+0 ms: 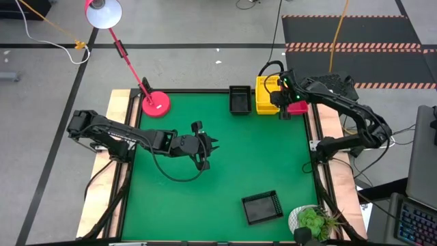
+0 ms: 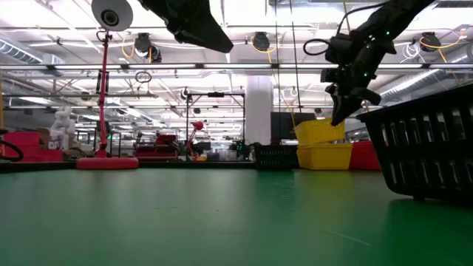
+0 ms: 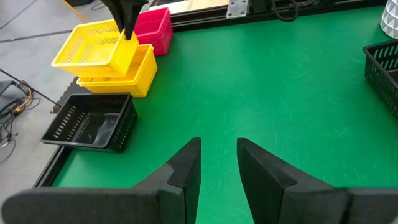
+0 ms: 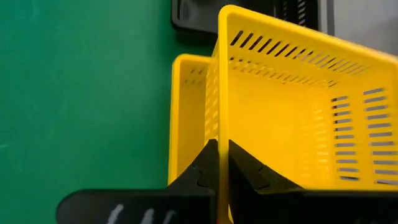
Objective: Stack baskets by color
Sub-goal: Stack the bottom yellow bin on the top stacked yellow bins
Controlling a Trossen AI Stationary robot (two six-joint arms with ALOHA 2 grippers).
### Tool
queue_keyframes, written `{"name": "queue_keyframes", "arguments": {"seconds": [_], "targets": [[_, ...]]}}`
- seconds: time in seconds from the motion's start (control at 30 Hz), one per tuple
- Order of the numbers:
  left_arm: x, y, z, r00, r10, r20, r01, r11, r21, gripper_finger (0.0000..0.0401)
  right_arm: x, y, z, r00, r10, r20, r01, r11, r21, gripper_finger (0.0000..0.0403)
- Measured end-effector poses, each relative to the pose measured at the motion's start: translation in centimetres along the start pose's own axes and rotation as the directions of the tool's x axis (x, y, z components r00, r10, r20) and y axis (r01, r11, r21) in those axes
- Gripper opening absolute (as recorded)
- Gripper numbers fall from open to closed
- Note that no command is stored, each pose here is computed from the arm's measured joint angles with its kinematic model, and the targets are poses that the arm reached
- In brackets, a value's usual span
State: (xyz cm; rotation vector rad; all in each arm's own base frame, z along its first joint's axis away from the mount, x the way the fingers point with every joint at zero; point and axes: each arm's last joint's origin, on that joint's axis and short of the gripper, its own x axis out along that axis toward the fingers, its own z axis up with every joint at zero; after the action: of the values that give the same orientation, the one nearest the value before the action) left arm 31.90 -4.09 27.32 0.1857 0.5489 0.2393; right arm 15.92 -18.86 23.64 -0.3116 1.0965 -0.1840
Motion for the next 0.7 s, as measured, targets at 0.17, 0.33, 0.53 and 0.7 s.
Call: {"name": "queue_keyframes", "arguments": {"seconds": [0.17, 0.33, 0.53, 0.7], "targets": [[0.0, 0.0, 0.0, 1.0, 0.0, 0.0, 0.0, 1.0, 0.0, 0.0106, 0.39, -0.29, -0.28, 1.0, 0.002, -0.01, -0.001, 1.0, 0.007, 0.0004], [0.0, 0.0, 0.0, 1.0, 0.0, 0.0, 0.0, 1.0, 0.0, 0.0106, 0.4, -0.3, -0.33, 1.0, 0.004, -0.011, -0.004, 1.0, -0.009, 0.0004], [0.0, 0.0, 0.0, 1.0, 0.0, 0.0, 0.0, 1.0, 0.003, 0.0106, 0.39, -0.21, -0.32, 1.0, 0.011, -0.014, -0.011, 1.0, -0.01, 0.0004], [0.0, 0.0, 0.0, 1.0, 0.0, 0.0, 0.0, 1.0, 0.005, 0.0106, 0.2, -0.06, -0.38, 1.0, 0.02, -0.017, -0.02, 1.0, -0.008, 0.0004]]}}
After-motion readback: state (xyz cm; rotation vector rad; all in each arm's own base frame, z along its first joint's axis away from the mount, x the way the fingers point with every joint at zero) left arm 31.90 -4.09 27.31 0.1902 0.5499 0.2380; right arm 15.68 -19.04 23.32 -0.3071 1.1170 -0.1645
